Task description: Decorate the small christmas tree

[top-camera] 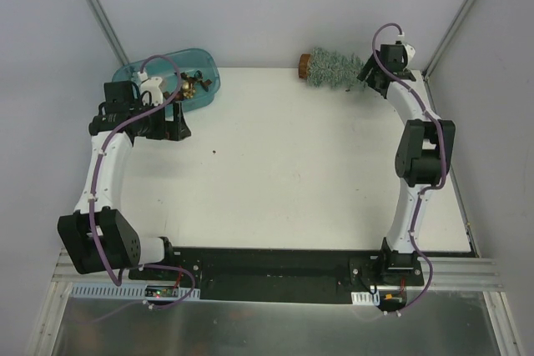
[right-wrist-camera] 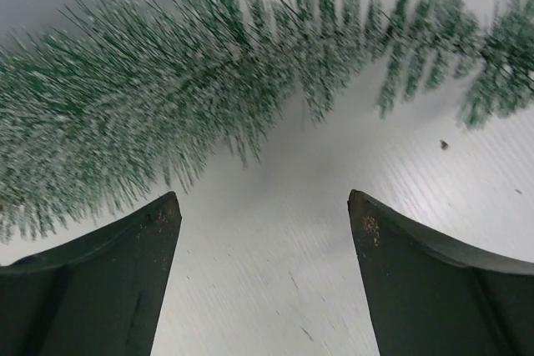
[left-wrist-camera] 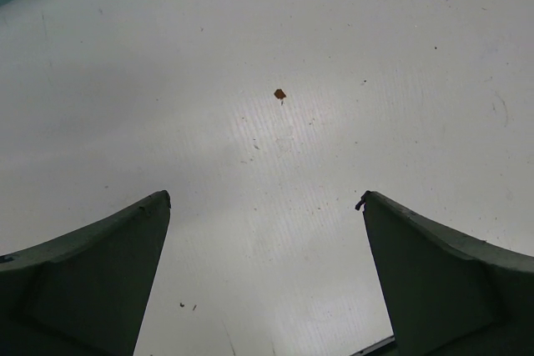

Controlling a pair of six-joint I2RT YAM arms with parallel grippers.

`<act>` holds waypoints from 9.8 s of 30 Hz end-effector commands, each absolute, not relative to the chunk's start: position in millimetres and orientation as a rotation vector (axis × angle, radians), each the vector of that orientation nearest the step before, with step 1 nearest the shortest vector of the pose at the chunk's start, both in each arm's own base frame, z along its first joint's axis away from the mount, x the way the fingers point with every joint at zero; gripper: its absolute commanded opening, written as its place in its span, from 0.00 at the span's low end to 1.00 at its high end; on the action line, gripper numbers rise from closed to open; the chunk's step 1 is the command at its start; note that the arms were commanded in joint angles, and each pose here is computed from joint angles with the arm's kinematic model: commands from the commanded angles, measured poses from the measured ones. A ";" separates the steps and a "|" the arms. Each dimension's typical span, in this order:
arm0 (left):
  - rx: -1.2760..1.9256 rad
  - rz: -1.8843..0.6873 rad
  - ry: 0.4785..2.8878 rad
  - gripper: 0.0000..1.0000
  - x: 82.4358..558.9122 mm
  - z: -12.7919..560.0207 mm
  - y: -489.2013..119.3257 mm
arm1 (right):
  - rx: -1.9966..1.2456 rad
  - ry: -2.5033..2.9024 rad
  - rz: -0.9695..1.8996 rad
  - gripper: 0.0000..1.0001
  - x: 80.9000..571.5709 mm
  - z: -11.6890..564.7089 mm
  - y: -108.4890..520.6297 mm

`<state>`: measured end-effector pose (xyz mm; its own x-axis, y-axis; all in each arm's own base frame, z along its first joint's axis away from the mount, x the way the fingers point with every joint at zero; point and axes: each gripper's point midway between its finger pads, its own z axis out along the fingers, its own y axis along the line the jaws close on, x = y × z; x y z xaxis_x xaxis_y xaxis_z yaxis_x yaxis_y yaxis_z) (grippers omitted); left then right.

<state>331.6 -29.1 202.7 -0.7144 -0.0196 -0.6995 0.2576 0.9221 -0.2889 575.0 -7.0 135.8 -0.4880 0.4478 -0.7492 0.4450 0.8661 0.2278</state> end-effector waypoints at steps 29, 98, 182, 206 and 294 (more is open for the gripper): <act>0.190 -0.507 2.325 0.99 336.7 172.6 -31.1 | 0.454 1.944 0.014 0.11 661.9 149.0 1.7; 0.213 -0.404 2.202 0.99 272.8 216.5 -34.7 | -0.317 1.542 -0.044 0.01 286.7 294.1 238.4; -0.458 -0.187 2.400 0.99 431.9 145.6 39.2 | -0.500 1.428 0.189 0.72 133.1 303.3 290.1; -0.950 -0.202 2.260 0.99 471.1 143.5 62.9 | -0.617 1.370 0.219 0.69 99.4 317.6 299.4; -0.173 -0.174 2.365 0.89 363.4 206.7 57.7 | -0.596 1.384 0.295 0.60 103.2 316.0 291.6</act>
